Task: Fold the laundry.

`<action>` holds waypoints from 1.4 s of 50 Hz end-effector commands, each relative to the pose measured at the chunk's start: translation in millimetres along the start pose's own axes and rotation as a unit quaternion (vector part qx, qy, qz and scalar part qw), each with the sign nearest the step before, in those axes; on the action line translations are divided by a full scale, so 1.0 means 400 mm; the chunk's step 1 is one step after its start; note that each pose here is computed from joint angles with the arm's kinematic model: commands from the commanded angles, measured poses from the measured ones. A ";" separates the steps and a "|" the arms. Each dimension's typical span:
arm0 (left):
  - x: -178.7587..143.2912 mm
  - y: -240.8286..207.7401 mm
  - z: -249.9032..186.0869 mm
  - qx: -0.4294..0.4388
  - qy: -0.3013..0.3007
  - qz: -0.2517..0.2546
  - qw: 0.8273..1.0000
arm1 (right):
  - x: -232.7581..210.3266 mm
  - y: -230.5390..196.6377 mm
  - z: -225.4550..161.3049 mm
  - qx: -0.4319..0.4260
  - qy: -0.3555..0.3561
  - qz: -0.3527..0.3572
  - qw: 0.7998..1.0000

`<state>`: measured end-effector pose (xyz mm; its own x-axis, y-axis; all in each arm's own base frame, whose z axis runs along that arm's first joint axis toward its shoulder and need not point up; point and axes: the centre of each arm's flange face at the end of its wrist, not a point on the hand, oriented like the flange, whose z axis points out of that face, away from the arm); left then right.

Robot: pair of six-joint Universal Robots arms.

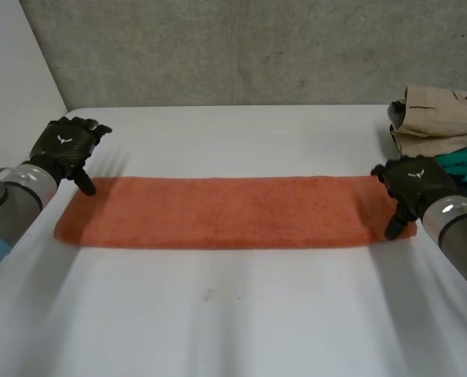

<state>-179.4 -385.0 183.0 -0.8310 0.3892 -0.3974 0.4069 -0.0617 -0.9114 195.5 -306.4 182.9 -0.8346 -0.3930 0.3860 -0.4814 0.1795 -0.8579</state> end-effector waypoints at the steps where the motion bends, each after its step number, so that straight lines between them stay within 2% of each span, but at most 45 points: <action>1: 0.040 -0.040 -0.059 0.027 0.021 -0.039 0.999 | 0.010 0.056 0.022 -0.023 -0.025 0.015 0.999; 15: 0.088 -0.047 -0.079 0.038 0.043 -0.053 0.997 | 0.024 0.165 0.161 -0.008 0.020 -0.015 1.000; 24: 0.078 -0.068 -0.097 0.046 0.036 -0.053 0.997 | 0.173 0.151 0.122 -0.034 0.126 -0.051 0.990; 28: 0.062 -0.078 -0.108 0.050 0.029 -0.051 0.997 | 0.267 0.175 0.125 -0.056 0.171 -0.106 0.978; 29: 0.060 -0.080 -0.111 0.051 0.027 -0.051 0.997 | 0.300 0.177 0.131 -0.064 0.185 -0.141 0.970; 33: 0.043 -0.083 -0.121 0.051 0.020 -0.056 0.997 | 0.341 0.165 0.150 -0.077 0.204 -0.235 0.947; 35: 0.037 -0.082 -0.128 0.050 0.017 -0.063 0.997 | 0.333 0.147 0.158 -0.072 0.205 -0.259 0.941; 40: 0.025 -0.082 -0.143 0.050 0.012 -0.076 0.996 | 0.211 0.039 0.165 0.015 0.171 -0.284 0.943; 44: 0.017 -0.079 -0.151 0.049 0.008 -0.082 0.995 | 0.023 -0.075 0.135 0.152 0.095 -0.292 0.939; 45: 0.015 -0.079 -0.151 0.050 0.008 -0.083 0.995 | -0.065 -0.120 0.108 0.223 0.054 -0.298 0.927; 47: 0.012 -0.079 -0.153 0.051 0.008 -0.084 0.995 | -0.148 -0.151 0.082 0.284 0.012 -0.305 0.909; 48: 0.011 -0.079 -0.153 0.051 0.008 -0.084 0.995 | -0.230 -0.161 0.060 0.330 -0.030 -0.310 0.891; 51: 0.014 -0.075 -0.156 0.049 0.010 -0.087 0.995 | -0.355 -0.170 0.024 0.397 -0.091 -0.311 0.859; 52: 0.015 -0.074 -0.157 0.048 0.010 -0.088 0.995 | -0.431 -0.163 0.000 0.427 -0.130 -0.307 0.840; 56: 0.027 -0.070 -0.159 0.045 0.018 -0.091 0.995 | -0.577 -0.109 -0.027 0.438 -0.212 -0.295 0.822; 61: 0.054 -0.070 -0.165 0.043 0.030 -0.095 0.994 | -0.677 -0.053 -0.038 0.410 -0.275 -0.296 0.818; 66: 0.081 -0.083 -0.163 0.050 0.045 -0.094 0.993 | -0.671 -0.064 -0.047 0.378 -0.283 -0.296 0.831; 67: 0.084 -0.087 -0.163 0.052 0.047 -0.093 0.993 | -0.662 -0.076 -0.047 0.377 -0.275 -0.294 0.835; 70: 0.102 -0.105 -0.162 0.062 0.057 -0.089 0.992 | -0.607 -0.119 -0.053 0.352 -0.232 -0.260 0.869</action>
<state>-191.9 -311.6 207.5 -0.8537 0.4754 -0.2126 0.2060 -0.0666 -0.9763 428.5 -186.4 107.4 -0.1615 -0.5993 0.7841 -0.2532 -0.7427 -0.6199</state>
